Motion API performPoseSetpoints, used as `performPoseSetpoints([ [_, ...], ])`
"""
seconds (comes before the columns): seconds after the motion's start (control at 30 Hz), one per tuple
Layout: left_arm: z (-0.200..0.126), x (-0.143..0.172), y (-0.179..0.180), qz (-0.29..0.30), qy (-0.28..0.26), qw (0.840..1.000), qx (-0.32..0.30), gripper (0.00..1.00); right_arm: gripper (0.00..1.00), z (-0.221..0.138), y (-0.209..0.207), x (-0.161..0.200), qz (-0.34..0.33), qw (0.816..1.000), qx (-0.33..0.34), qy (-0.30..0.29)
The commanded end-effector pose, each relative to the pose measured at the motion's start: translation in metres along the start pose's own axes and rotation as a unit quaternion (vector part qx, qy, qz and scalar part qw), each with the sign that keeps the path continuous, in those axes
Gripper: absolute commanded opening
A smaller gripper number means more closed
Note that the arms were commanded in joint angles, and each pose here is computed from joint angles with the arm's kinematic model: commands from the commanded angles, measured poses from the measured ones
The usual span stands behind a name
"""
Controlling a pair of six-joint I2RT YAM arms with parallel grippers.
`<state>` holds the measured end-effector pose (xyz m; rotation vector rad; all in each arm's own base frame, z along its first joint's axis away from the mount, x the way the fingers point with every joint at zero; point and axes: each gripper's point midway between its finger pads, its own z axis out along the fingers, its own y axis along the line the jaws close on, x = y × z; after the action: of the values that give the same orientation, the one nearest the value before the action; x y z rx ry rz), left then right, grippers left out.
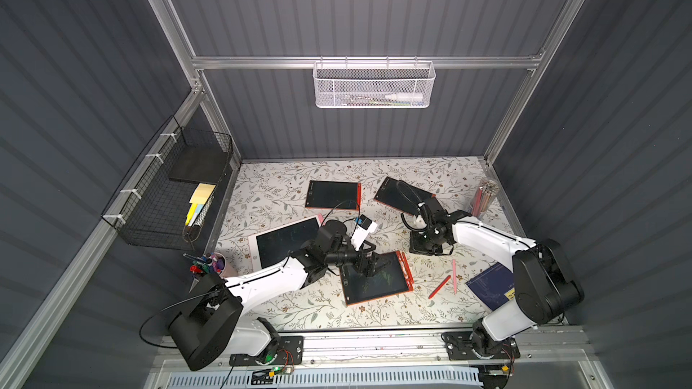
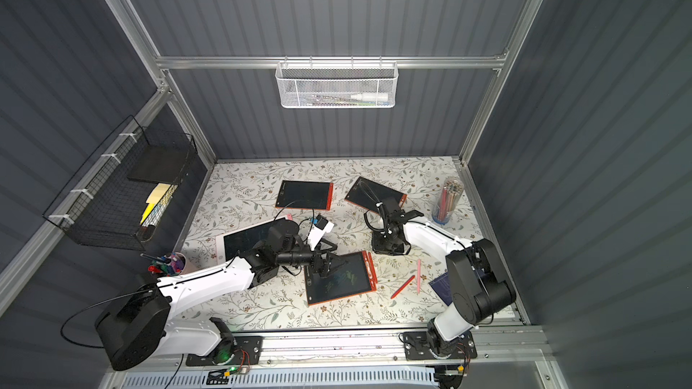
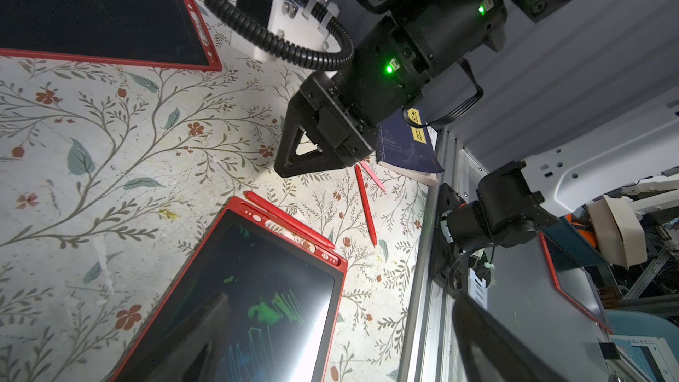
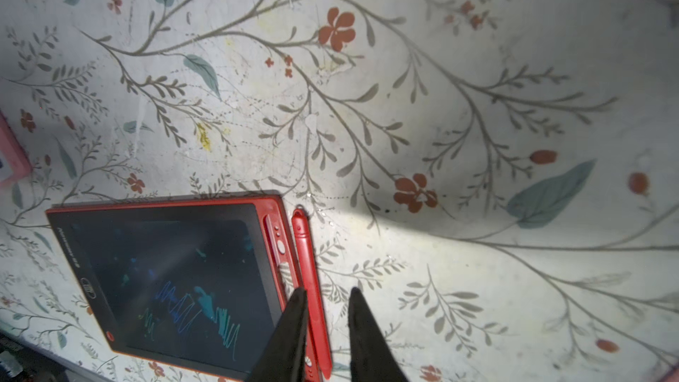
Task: Place the stylus back onto the writing tablet
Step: Pick up the stylus from the center of the board.
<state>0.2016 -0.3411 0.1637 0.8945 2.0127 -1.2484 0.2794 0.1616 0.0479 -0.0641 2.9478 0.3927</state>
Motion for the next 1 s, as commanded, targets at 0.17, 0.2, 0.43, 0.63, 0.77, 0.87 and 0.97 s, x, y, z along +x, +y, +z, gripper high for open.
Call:
performPoseSetpoints([
  [0.17, -0.003, -0.013, -0.005, 0.018, -0.012, 1.0, 0.003, 0.99, 0.23, 0.01, 0.002, 0.009, -0.044, 0.998, 0.044, 0.026],
  [0.2, -0.003, -0.013, -0.005, 0.019, -0.013, 1.0, 0.003, 0.99, 0.23, 0.012, 0.003, 0.01, -0.046, 0.998, 0.046, 0.027],
  [0.43, -0.004, -0.014, -0.006, 0.021, -0.015, 1.0, 0.003, 0.99, 0.24, 0.022, 0.012, 0.011, -0.059, 0.996, 0.05, 0.034],
  [0.63, -0.004, -0.014, -0.005, 0.021, -0.015, 1.0, 0.001, 0.99, 0.24, 0.029, 0.01, 0.011, -0.064, 0.995, 0.065, 0.04],
  [0.77, -0.004, -0.014, -0.006, 0.022, -0.015, 1.0, 0.001, 0.99, 0.24, 0.032, 0.007, 0.009, -0.069, 0.993, 0.082, 0.042],
  [0.87, -0.004, -0.013, -0.005, 0.02, -0.013, 1.0, 0.0, 0.99, 0.23, 0.036, 0.006, 0.01, -0.071, 0.993, 0.087, 0.045],
  [0.97, -0.004, -0.013, -0.004, 0.02, -0.013, 1.0, 0.0, 0.99, 0.23, 0.038, 0.008, 0.009, -0.075, 0.992, 0.088, 0.046],
])
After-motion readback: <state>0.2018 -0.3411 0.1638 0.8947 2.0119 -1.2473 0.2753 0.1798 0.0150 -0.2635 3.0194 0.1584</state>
